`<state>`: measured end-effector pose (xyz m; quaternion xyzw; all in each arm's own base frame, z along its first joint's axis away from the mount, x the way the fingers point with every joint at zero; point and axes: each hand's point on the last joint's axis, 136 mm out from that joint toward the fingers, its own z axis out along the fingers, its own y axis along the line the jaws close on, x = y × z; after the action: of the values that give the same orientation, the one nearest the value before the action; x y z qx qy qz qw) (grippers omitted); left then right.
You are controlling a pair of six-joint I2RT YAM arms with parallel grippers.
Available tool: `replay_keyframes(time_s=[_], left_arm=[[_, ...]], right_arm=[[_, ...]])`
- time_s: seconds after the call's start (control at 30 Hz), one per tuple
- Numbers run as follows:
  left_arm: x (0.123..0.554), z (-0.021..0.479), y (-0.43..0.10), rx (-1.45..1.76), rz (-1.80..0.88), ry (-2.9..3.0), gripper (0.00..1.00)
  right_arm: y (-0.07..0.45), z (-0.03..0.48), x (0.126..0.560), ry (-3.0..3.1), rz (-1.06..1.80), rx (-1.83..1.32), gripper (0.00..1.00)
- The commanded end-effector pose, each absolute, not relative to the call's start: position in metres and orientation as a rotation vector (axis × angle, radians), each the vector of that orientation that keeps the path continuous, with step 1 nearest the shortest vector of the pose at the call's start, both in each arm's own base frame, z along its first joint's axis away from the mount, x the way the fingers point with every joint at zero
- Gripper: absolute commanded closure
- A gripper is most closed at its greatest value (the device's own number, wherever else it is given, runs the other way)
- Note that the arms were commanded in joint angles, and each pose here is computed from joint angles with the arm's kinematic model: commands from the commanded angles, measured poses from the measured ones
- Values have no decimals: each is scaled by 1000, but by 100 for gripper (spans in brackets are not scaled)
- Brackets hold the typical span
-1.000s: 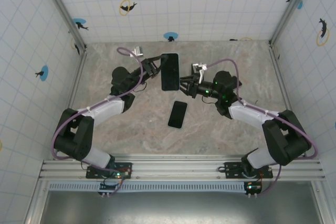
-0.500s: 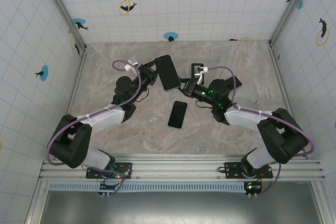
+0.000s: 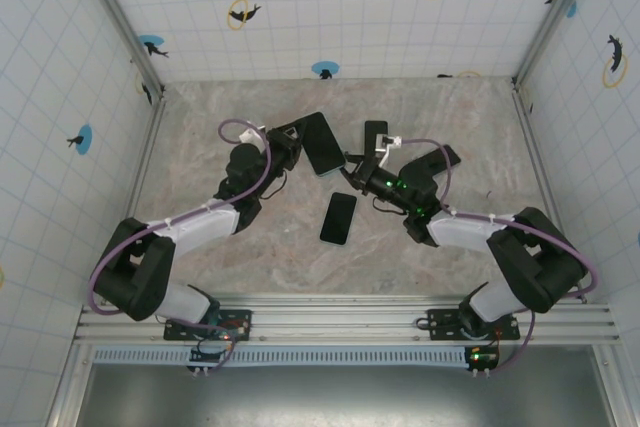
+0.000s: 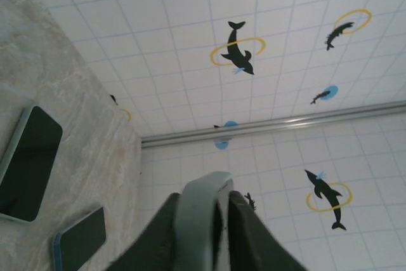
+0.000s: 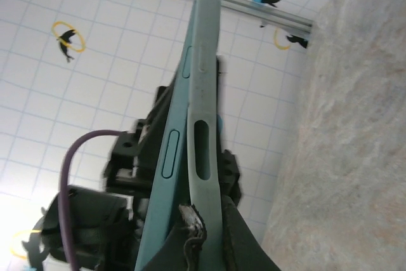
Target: Take the phone out of the phone case
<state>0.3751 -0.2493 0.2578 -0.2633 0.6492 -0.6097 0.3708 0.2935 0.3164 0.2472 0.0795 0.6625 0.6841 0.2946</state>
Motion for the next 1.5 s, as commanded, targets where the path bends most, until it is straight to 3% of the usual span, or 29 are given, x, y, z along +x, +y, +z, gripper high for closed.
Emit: replay_keyframes(time_s=[0.0, 0.2, 0.4, 0.67, 0.87, 1.47], left_arm=[[383, 261, -246, -685, -1510, 1678, 63], [375, 257, -247, -697, -1551, 1696, 41], [351, 252, -244, -707, -1558, 1720, 37], [301, 239, -245, -760, -1562, 1735, 37], [275, 264, -274, -712, -1609, 1724, 39], [281, 282, -309, -650, -1691, 1714, 50]], right_arm=[[310, 297, 283, 1544, 1910, 138, 100], [302, 301, 292, 1506, 1898, 185, 100], [297, 296, 306, 1515, 1841, 252, 100], [292, 290, 327, 1517, 1742, 307, 100], [296, 286, 335, 1522, 1681, 287, 100], [309, 291, 333, 1481, 1712, 246, 100]])
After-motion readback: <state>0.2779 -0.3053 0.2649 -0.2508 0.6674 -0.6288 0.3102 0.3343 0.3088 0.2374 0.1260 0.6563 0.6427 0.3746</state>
